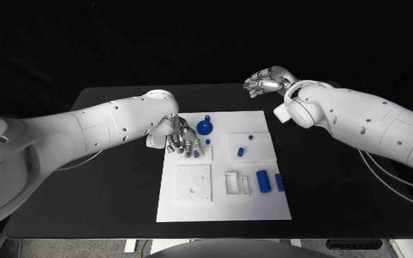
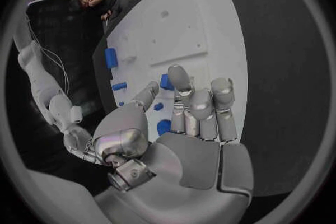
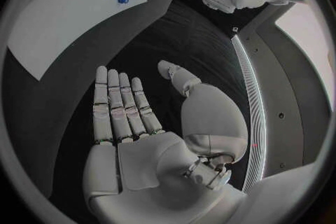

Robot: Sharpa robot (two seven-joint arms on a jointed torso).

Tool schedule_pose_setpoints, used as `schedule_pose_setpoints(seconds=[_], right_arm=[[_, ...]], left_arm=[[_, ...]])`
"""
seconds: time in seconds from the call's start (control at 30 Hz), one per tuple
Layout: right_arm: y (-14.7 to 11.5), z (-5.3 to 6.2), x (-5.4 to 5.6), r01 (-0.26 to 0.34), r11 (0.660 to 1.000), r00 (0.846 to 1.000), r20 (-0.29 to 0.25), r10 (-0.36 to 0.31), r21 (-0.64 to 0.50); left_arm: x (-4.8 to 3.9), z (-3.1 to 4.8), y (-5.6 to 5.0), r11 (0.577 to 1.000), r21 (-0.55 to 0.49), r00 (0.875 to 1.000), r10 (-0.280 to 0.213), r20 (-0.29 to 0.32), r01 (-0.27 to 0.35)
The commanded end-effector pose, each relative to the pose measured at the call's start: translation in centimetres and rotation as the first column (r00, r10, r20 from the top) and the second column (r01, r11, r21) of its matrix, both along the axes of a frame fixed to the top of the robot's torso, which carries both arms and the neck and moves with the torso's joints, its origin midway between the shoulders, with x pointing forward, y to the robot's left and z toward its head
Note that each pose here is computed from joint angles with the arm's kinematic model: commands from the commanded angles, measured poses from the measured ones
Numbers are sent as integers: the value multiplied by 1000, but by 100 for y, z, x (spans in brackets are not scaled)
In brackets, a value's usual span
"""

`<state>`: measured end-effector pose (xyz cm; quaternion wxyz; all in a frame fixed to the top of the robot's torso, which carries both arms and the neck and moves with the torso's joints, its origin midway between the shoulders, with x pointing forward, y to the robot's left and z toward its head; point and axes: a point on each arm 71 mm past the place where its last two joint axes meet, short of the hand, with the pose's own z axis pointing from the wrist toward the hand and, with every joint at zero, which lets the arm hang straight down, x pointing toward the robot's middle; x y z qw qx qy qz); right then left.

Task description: Assemble the parts on the task board

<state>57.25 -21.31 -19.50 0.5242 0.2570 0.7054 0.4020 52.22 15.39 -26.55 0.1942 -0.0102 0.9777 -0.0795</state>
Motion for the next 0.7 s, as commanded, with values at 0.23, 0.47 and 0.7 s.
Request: schedule_pose_setpoints(seconds=[0.23, 0.47, 0.7], right_arm=[[-13, -5, -4, -10, 1000, 1000, -1, 10, 1], [-31, -5, -6, -6, 1000, 1000, 2, 6, -3], [-43, -3, -8, -7, 1000, 1000, 7, 8, -11]], left_arm=[[-13, 90, 3, 999, -43, 998, 19, 57, -17], [3, 200, -11, 996, -84, 987, 39, 153, -26], [-57, 248, 16, 994, -103, 973, 44, 225, -22]])
